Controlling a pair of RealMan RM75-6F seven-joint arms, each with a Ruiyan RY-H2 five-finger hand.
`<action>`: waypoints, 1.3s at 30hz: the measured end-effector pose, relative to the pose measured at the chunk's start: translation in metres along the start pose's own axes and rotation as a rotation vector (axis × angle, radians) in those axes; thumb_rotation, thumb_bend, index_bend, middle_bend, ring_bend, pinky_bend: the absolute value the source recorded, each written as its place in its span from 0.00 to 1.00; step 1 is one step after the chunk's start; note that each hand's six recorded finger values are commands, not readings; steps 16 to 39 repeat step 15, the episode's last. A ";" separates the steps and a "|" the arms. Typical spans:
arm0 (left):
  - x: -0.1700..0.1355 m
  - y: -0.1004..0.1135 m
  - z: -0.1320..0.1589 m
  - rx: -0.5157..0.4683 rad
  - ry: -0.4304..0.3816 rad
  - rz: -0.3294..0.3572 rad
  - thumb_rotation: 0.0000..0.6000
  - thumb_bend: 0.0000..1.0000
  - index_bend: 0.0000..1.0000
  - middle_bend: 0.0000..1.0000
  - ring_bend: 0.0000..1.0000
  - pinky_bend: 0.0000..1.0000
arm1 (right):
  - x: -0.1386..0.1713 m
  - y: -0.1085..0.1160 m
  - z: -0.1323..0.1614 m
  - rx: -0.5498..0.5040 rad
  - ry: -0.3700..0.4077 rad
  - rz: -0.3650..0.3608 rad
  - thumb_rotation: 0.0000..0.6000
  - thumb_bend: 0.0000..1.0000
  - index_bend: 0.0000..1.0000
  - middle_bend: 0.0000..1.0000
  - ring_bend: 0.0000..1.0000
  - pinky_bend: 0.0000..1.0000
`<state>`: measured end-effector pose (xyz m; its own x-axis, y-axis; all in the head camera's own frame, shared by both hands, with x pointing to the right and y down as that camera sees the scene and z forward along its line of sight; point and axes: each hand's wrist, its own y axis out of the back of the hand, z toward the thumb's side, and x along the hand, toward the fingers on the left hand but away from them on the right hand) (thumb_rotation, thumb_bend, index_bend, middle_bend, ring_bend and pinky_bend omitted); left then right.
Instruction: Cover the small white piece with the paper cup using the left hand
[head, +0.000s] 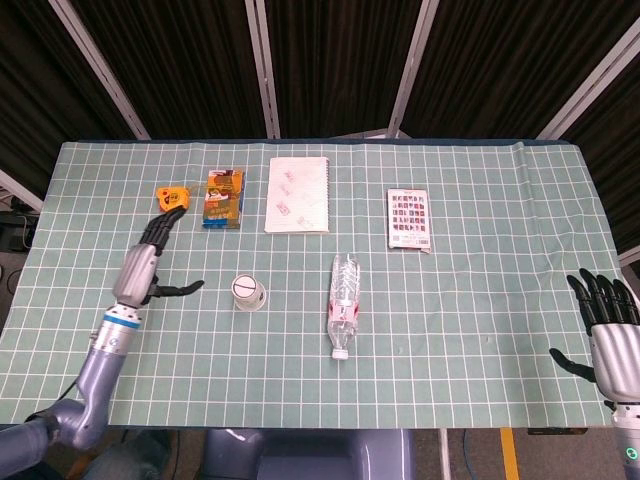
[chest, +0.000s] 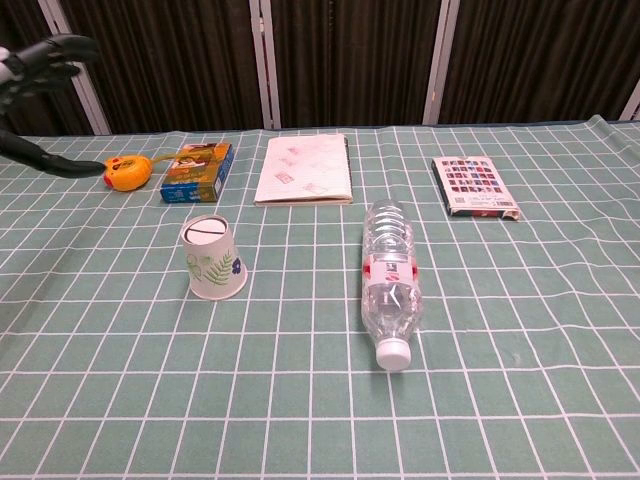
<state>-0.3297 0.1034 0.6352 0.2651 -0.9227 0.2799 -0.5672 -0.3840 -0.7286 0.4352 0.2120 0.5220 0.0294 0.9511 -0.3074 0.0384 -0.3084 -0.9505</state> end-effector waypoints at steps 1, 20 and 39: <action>-0.006 0.011 -0.005 0.053 0.013 0.014 1.00 0.00 0.00 0.00 0.00 0.00 | 0.000 0.000 0.002 -0.002 0.006 -0.001 1.00 0.00 0.00 0.00 0.00 0.00; -0.144 0.102 -0.065 0.505 0.270 0.001 1.00 0.00 0.00 0.00 0.00 0.00 | 0.005 0.005 0.010 -0.008 0.031 -0.017 1.00 0.00 0.00 0.00 0.00 0.00; -0.144 0.102 -0.065 0.505 0.270 0.001 1.00 0.00 0.00 0.00 0.00 0.00 | 0.005 0.005 0.010 -0.008 0.031 -0.017 1.00 0.00 0.00 0.00 0.00 0.00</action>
